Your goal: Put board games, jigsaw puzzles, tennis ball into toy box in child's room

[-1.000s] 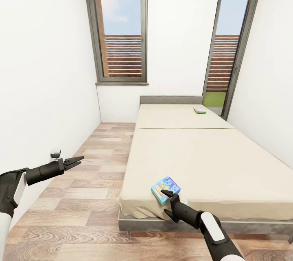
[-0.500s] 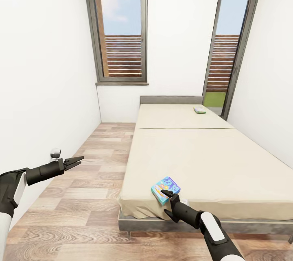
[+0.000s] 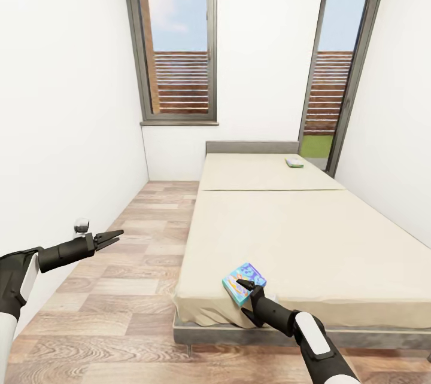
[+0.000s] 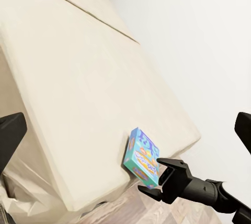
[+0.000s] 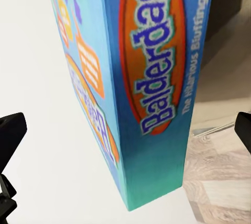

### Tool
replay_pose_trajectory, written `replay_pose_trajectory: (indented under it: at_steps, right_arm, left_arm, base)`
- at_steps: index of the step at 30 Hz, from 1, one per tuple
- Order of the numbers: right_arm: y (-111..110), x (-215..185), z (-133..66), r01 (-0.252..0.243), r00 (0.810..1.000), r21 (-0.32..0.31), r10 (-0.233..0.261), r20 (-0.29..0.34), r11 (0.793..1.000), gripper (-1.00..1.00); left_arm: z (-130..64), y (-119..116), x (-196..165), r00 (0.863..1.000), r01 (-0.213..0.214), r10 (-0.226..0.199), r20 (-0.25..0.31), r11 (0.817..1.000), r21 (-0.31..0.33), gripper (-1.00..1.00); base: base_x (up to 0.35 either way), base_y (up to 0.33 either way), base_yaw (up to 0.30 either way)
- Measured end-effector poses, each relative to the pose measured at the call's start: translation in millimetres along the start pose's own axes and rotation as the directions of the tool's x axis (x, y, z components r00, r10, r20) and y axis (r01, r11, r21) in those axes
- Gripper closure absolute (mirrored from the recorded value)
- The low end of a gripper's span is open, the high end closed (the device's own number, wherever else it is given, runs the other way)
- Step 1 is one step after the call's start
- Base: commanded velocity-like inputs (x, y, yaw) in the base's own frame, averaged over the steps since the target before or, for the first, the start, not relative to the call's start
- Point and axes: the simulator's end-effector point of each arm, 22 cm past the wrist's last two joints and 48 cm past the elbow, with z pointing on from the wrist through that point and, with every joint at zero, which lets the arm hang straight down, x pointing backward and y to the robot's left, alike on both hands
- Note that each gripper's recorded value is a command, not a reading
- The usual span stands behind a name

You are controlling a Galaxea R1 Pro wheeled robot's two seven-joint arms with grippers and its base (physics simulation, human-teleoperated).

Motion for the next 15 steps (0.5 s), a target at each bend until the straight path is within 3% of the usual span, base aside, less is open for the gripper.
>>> replay_pose_trajectory:
  at_steps: [10,11,15]
  right_arm:
    - [0.2,0.3,0.2,0.001,1.000,0.000,-0.001,-0.001,1.000,-1.00]
    - [0.3,0.6,0.3,0.001,1.000,0.000,-0.001,-0.001,1.000,1.00]
    - [1.9,0.4,0.1,-0.004,1.000,-0.006,0.004,-0.002,1.000,1.00]
  left_arm:
    - [0.0,0.1,0.1,1.000,-0.001,0.001,0.000,1.000,0.000,-1.00]
    - [0.0,0.0,0.0,1.000,-0.001,0.001,0.000,1.000,0.000,-1.00]
    - [-0.1,0.1,-0.1,1.000,-0.001,0.001,0.001,1.000,0.000,-1.00]
  base:
    - [0.005,0.000,0.000]
    - [0.000,0.000,0.000]
    - [0.000,0.000,0.000]
